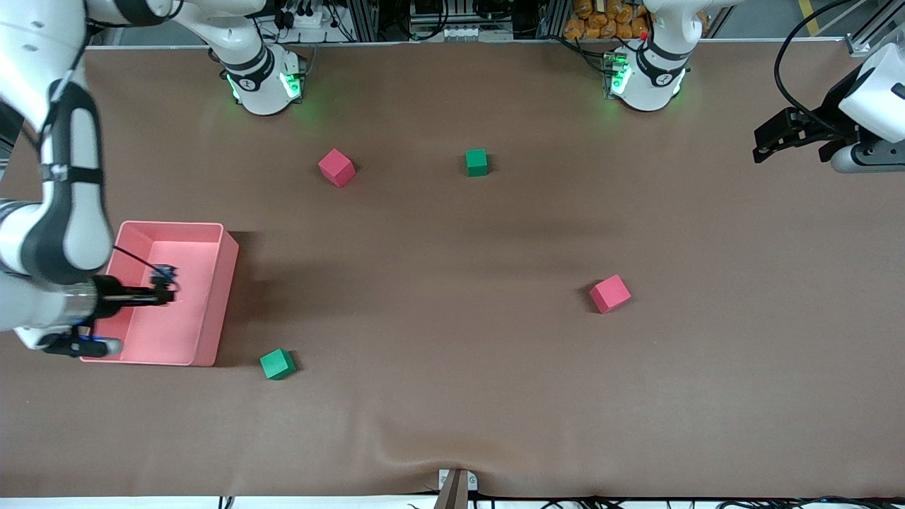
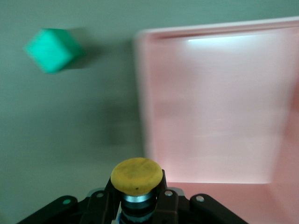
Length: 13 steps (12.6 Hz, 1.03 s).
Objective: Place and upright button with both arms
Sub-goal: 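Lift the button out of the tray with the right gripper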
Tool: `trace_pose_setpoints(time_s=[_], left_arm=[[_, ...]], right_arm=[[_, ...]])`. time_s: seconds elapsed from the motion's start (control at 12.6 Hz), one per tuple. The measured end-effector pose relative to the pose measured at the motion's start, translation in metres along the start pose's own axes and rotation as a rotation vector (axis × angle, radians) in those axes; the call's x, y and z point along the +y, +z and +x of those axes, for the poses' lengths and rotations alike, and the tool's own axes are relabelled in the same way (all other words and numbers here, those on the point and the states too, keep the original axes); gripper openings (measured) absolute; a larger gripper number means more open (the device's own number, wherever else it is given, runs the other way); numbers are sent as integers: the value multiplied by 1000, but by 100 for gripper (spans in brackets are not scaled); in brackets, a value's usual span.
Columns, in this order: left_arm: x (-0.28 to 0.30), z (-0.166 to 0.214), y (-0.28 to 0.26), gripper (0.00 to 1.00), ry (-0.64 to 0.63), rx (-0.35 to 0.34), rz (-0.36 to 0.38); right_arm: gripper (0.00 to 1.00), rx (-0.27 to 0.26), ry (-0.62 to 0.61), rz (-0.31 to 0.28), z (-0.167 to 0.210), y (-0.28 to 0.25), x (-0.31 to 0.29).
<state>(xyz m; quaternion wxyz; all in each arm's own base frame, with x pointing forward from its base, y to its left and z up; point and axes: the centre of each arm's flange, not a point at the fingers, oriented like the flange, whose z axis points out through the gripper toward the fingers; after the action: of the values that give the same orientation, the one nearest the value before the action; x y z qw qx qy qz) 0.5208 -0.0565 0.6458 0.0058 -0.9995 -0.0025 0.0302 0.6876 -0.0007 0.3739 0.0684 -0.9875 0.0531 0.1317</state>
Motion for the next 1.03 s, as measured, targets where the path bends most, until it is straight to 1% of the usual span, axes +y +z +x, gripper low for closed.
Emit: trace_pose_setpoints(time_s=[0.08,0.16,0.32,0.48,0.55,0.63,0.79,0.95,1.03], left_arm=[[0,0,0,100,0,0,0],[0,0,0,100,0,0,0],[0,0,-1,100,0,1,0],[0,0,-1,100,0,2,0],[0,0,-1,100,0,2,0],[0,0,-1,100,0,2,0],[0,0,-1,100,0,3,0],[0,0,-1,100,0,3,0],[0,0,-1,100,0,3,0]], right_arm=[[33,5,8,12,-4,2,-52],[33,24,11,20,-9,7,-104],[33,107,35,59,-21,23,-210],[33,182,81,135,-35,49,-292],[33,202,76,177,-42,67,-325],[33,219,58,205,-50,90,-356],[33,223,-2,215,-70,145,-410],[33,207,-61,198,-92,187,-450],[33,202,-92,179,-101,203,-464]])
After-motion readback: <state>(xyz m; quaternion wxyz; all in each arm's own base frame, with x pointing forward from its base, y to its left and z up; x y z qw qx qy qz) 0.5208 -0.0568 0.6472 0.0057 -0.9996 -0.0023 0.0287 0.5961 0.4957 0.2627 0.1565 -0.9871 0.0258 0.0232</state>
